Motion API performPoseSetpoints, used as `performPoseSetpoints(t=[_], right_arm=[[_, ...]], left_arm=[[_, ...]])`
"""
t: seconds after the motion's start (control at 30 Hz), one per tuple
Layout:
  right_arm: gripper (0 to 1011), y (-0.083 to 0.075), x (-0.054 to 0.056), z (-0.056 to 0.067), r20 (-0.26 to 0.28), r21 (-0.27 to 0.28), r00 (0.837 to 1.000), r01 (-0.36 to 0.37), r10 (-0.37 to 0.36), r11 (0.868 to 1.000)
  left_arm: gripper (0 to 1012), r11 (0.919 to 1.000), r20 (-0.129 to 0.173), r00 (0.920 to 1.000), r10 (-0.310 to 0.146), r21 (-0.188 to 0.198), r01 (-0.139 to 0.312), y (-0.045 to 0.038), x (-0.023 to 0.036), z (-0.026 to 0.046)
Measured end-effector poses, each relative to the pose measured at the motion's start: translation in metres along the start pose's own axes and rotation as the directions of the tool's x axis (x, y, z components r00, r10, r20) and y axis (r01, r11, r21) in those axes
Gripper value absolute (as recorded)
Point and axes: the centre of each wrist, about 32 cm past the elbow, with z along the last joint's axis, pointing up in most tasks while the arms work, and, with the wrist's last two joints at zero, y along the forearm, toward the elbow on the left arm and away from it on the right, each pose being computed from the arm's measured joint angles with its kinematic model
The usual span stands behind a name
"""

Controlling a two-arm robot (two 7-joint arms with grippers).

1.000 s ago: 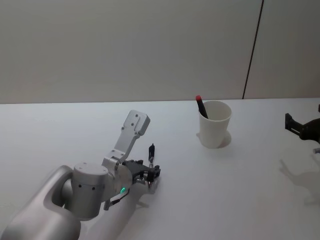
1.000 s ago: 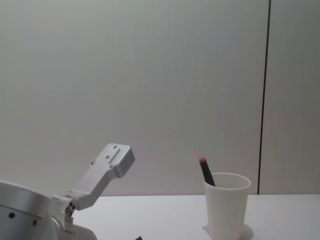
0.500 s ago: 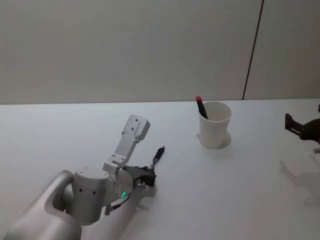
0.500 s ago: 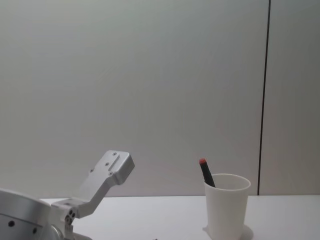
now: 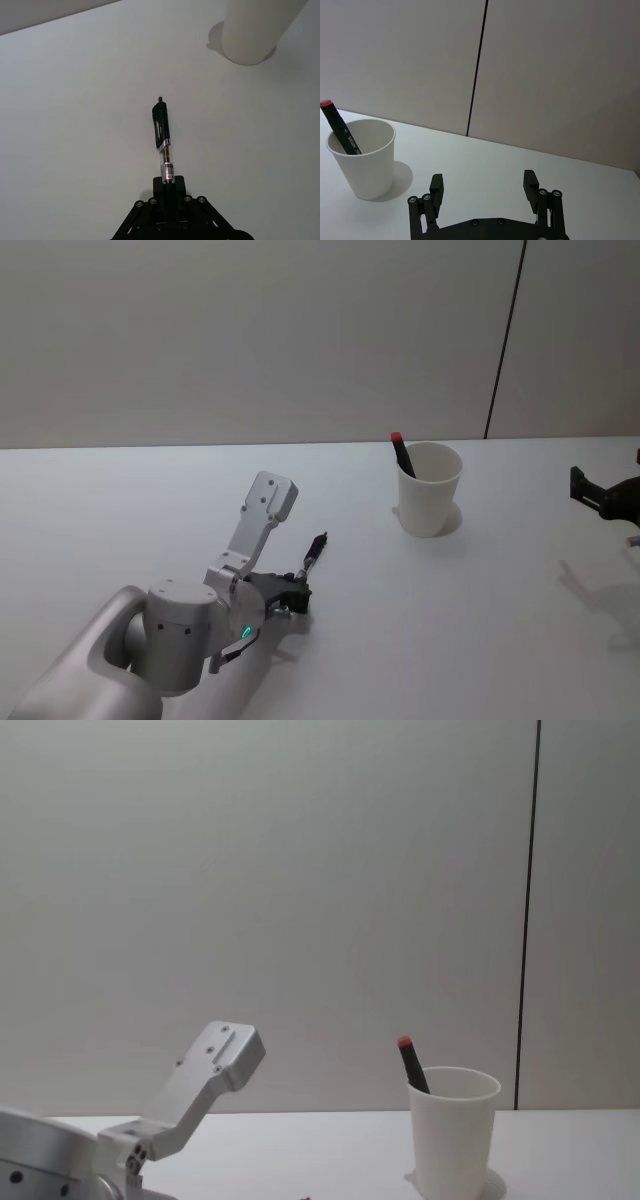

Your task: Place the pen into the pen holder.

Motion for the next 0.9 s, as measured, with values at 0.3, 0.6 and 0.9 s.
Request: performPoseSetpoints(t=[0.3, 0.6, 0.9], right_arm=[[1001, 0.000, 0.000, 0.000, 0.000, 0.000, 1.000, 0.000, 0.000, 1.000], [1002, 0.000, 0.000, 0.000, 0.000, 0.000, 1.000, 0.000, 0.000, 1.000], [1001, 0.000, 0.000, 0.000, 0.000, 0.000, 1.000, 0.000, 0.000, 1.000]], left_arm=[[138, 0.9949, 0.036, 0.9980, 0.053, -0.088, -0.050, 0.0102, 0.0008, 0.0042], [138, 0.9778, 0.071, 0.9916, 0.108, -0.188, -0.093, 0.0231, 0.0008, 0.0077], [138, 0.9437, 0.114, 0.9811, 0.156, -0.310, -0.114, 0.0386, 0.0009, 0.0076]])
